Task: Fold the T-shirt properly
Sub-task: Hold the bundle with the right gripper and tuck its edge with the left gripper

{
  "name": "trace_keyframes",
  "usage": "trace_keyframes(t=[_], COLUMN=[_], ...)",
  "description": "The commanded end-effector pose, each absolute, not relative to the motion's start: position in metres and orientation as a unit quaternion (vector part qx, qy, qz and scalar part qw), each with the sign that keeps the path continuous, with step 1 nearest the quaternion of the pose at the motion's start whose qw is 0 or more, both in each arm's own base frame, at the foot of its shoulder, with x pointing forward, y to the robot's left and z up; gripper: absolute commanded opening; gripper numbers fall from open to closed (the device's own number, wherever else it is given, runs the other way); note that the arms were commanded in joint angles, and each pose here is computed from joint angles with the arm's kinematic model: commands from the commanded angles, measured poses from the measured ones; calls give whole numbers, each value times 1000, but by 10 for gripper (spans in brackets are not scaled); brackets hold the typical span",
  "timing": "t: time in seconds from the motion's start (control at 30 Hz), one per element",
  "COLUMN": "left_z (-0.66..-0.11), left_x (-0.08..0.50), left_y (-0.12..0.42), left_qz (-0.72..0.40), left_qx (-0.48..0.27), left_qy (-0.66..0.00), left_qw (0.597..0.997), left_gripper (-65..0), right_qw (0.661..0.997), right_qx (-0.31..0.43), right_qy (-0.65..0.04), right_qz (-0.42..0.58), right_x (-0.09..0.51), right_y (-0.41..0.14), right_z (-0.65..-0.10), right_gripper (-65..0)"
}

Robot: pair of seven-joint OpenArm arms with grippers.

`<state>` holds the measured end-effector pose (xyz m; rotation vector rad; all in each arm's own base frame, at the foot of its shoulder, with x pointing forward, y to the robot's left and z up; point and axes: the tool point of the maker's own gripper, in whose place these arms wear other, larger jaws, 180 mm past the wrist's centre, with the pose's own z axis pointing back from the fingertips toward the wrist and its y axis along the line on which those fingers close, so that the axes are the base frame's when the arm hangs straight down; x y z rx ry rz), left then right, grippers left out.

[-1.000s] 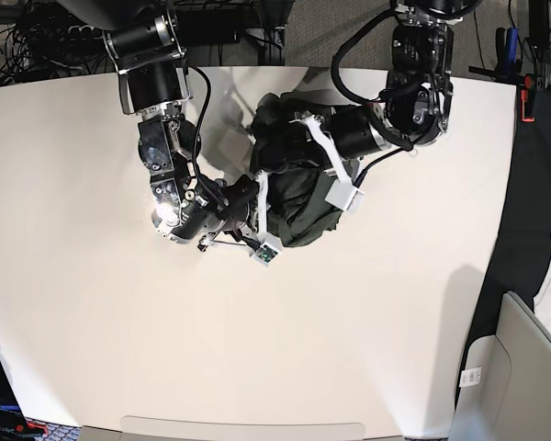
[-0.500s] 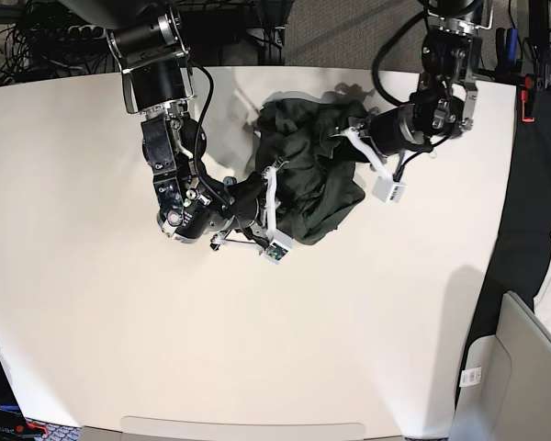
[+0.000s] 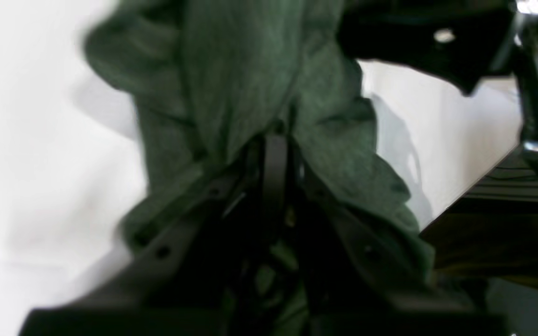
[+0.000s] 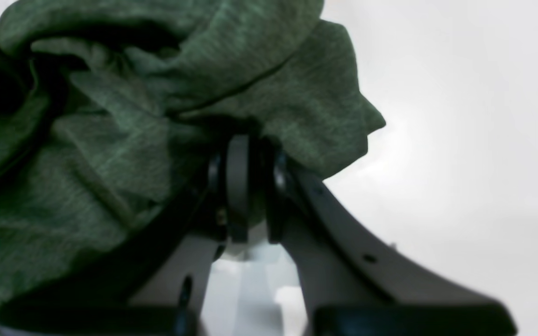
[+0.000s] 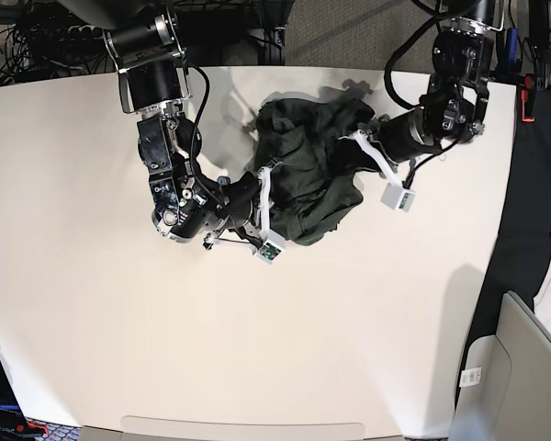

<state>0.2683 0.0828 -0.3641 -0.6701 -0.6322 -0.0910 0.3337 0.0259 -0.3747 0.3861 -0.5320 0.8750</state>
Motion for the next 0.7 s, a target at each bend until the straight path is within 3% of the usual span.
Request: trace_keyframes(t=[0.0,0.3,0.47,0.67], left_z=[-350,-328,-291,-293], left_x=[280,294,264,233], left_y=[92,150,117,76], left_qz=[-38,19,-40,-14], left_qx=[-320,-277,-292,-383], left_qy=[-333,-386,-401,-348], left_qw=[886,880,867,856], left_gripper=[-650,-650,-650,-650], right_qw=[844,847,847,847], right_qx=[189,193,192,191], right_qy=[-276,-268,-266,-267], right_qz=[419,418,417,418], right_x=[343,334,334,336], right_y=[32,32,32,31], right_z=[-360,-367,-368,-367], right_gripper=[-609,-609,-610,-609])
